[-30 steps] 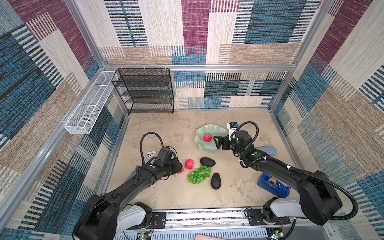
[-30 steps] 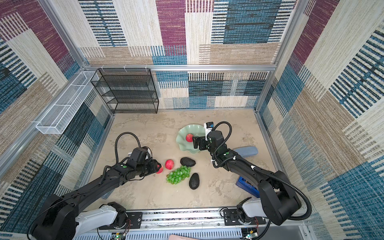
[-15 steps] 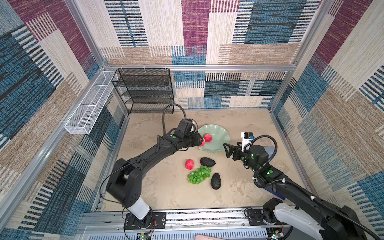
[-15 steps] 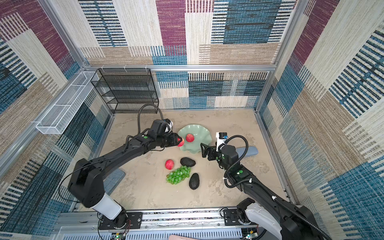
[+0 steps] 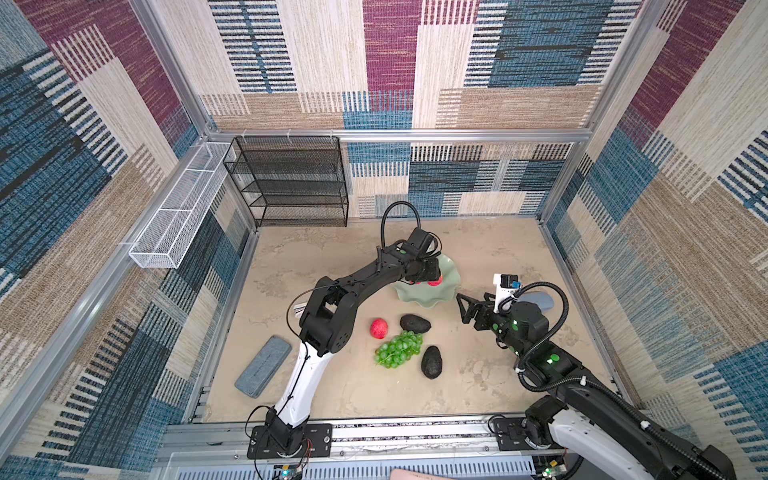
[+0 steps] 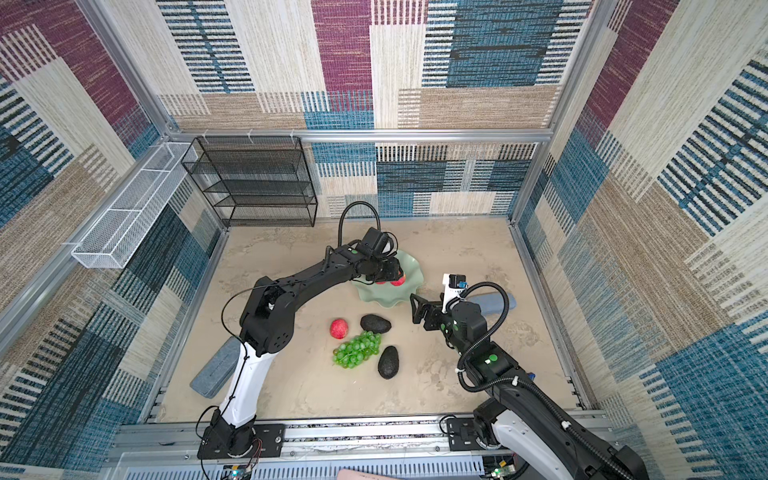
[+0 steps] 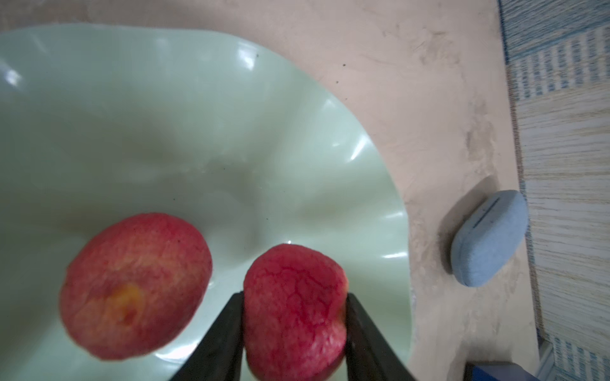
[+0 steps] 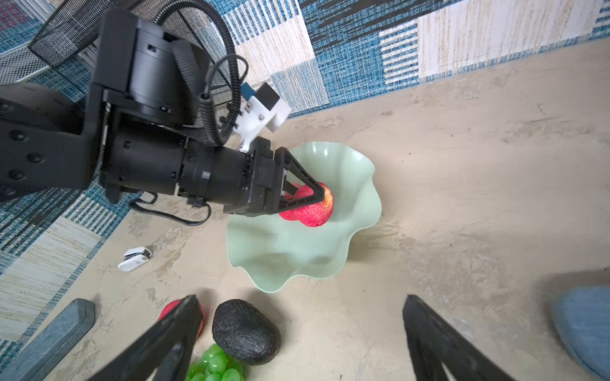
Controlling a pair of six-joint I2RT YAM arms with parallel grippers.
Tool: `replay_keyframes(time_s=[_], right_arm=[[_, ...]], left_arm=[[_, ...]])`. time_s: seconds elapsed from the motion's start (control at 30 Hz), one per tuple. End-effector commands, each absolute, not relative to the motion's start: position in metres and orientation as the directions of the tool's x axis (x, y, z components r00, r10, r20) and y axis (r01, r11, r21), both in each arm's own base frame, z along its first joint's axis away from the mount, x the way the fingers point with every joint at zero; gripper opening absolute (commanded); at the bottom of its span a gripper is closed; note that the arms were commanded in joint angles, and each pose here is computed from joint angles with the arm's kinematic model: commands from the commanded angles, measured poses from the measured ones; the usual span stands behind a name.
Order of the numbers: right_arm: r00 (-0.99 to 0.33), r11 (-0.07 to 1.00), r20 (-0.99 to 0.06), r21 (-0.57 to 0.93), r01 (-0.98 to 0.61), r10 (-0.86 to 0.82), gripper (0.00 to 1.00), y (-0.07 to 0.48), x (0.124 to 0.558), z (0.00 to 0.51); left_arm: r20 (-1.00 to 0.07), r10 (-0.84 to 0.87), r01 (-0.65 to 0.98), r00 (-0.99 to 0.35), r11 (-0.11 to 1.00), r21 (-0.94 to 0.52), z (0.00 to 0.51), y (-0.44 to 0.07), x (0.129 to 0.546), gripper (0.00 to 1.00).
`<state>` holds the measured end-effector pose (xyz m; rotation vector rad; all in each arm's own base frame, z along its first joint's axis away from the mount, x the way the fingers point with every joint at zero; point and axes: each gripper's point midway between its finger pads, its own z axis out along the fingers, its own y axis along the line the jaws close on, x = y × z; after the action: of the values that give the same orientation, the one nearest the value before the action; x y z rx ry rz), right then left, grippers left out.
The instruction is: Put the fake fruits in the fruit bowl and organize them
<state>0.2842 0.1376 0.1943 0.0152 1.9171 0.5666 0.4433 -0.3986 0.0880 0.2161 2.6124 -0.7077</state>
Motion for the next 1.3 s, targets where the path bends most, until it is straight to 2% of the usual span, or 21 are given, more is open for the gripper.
replay_keyframes(time_s=[0.0,0.17,0.23,0.43,0.53,0.7,0.73,0.83,1.03,1.2,1.27], right_arm=[[-0.418,0.892,-0.871,0.382,-0.241,0.259,0.96,0.137,0.286,0.196],[-0.462,0.905,-0.861,0.353,-0.238,0.214,0.95,0.14,0.288,0.191],[-0.507,0.912,-0.834,0.36,-0.196,0.22,0.94,0.138,0.287,0.184],[-0.658,0.88,-0.733,0.414,-0.231,0.173,0.9,0.165,0.263,0.152],[-0.723,0.873,-0.683,0.411,-0.265,0.102,0.9,0.189,0.239,0.13],[-0.812,0.848,-0.583,0.447,-0.286,0.034,0.89,0.218,0.202,0.098],[-0.82,0.843,-0.572,0.453,-0.291,0.024,0.89,0.223,0.197,0.095],[-0.838,0.834,-0.545,0.47,-0.289,0.016,0.89,0.23,0.19,0.086],[-0.867,0.837,-0.499,0.472,-0.278,-0.006,0.84,0.243,0.189,0.064],[-0.88,0.847,-0.475,0.457,-0.273,-0.027,0.72,0.247,0.186,0.05],[-0.884,0.849,-0.468,0.458,-0.263,-0.021,0.63,0.246,0.184,0.047]], left_arm=[[-0.399,0.051,0.225,-0.916,0.886,-0.405,0.072,-0.394,0.444,0.52],[-0.395,0.03,0.218,-0.918,0.871,-0.44,0.085,-0.4,0.444,0.61],[-0.412,0.021,0.225,-0.911,0.862,-0.455,0.1,-0.401,0.445,0.63],[-0.502,-0.046,0.252,-0.863,0.824,-0.507,0.162,-0.392,0.45,0.63],[-0.575,-0.122,0.255,-0.809,0.808,-0.531,0.199,-0.369,0.449,0.63],[-0.745,-0.266,0.245,-0.611,0.832,-0.497,0.258,-0.299,0.426,0.65],[-0.772,-0.28,0.233,-0.57,0.846,-0.479,0.264,-0.283,0.417,0.68],[-0.81,-0.309,0.158,-0.499,0.886,-0.436,0.261,-0.235,0.39,0.75],[-0.793,-0.351,-0.022,-0.497,0.919,-0.393,0.212,-0.158,0.326,0.78],[-0.763,-0.409,-0.161,-0.5,0.91,-0.383,0.167,-0.108,0.281,0.81],[-0.764,-0.422,-0.187,-0.488,0.906,-0.381,0.16,-0.095,0.27,0.82]])
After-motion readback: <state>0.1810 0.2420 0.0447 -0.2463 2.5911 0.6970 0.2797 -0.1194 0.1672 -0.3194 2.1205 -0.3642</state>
